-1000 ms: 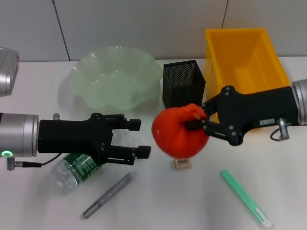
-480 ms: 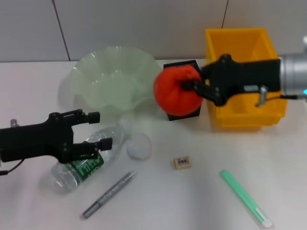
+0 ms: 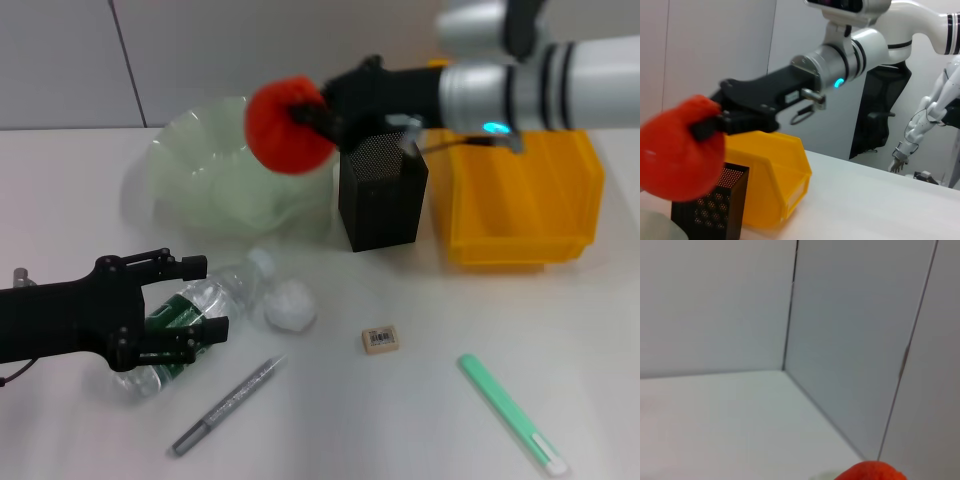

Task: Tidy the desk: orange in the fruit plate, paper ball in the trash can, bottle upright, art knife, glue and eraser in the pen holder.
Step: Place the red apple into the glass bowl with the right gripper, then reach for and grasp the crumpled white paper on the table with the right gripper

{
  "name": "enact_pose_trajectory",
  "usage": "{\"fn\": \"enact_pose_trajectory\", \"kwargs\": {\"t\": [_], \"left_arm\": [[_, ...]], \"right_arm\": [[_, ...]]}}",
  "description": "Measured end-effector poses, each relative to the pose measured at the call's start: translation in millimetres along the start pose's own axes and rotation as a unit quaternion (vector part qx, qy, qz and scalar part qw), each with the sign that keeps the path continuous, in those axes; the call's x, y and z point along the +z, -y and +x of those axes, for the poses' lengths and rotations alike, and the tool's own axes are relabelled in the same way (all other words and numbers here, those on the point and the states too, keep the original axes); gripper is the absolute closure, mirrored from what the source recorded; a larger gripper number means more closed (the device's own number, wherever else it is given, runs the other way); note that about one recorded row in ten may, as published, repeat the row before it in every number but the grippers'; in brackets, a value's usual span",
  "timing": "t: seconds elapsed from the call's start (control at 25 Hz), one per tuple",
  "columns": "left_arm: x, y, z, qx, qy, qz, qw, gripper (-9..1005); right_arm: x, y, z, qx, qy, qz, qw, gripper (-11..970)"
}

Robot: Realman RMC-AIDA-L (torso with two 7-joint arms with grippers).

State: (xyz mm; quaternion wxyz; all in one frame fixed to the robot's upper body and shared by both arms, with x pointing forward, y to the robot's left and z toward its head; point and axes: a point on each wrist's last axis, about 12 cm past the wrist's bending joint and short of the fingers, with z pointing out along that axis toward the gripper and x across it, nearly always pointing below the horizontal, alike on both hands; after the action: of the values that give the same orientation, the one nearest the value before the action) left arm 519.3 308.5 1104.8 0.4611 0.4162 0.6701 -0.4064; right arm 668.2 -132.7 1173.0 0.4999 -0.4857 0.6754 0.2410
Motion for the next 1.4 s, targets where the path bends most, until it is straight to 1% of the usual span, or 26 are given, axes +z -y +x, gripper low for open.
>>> {"fn": "enact_pose_trajectory", "kwargs": {"t": [0.12,0.16,0.32,0.36,0.68,0.92,1.12,1.4], "left_arm": [[0,-0.2,1,-0.001,-0.001,-0.003,1.000,167],[0,0.1,2,-0.002,-0.001,-0.004,1.000,167],[1,0.7,2,-0.004,-0.001,-0.003,1.000,168],[1,0.9,2,-0.005,-0.002,-0.002,1.000,168],[5,4.8,5,-0.013,-0.001,0.005,1.000,170],[6,8.9,8,-0.018,0.000,0.012,1.000,171],[4,12.5,12,-0.025,0.002,0.012,1.000,172],[3,13.8,13,-0.030,0.003,0.013,0.999,174]], "right_arm": [[16,-0.3,-9,-0.003,0.007,0.025,1.000,884],[25,0.0,-14,-0.002,0.008,0.046,0.999,883],[33,-1.0,-16,-0.006,0.003,0.067,0.998,880],[38,-3.8,-17,-0.010,0.001,0.071,0.997,880],[45,-8.5,-21,-0.007,0.011,0.072,0.997,874],[52,-6.3,-24,-0.005,0.001,0.082,0.997,675],[50,-3.4,-22,0.001,0.002,0.093,0.996,454],[46,-3.7,-20,0.011,0.012,0.091,0.996,249]]}}
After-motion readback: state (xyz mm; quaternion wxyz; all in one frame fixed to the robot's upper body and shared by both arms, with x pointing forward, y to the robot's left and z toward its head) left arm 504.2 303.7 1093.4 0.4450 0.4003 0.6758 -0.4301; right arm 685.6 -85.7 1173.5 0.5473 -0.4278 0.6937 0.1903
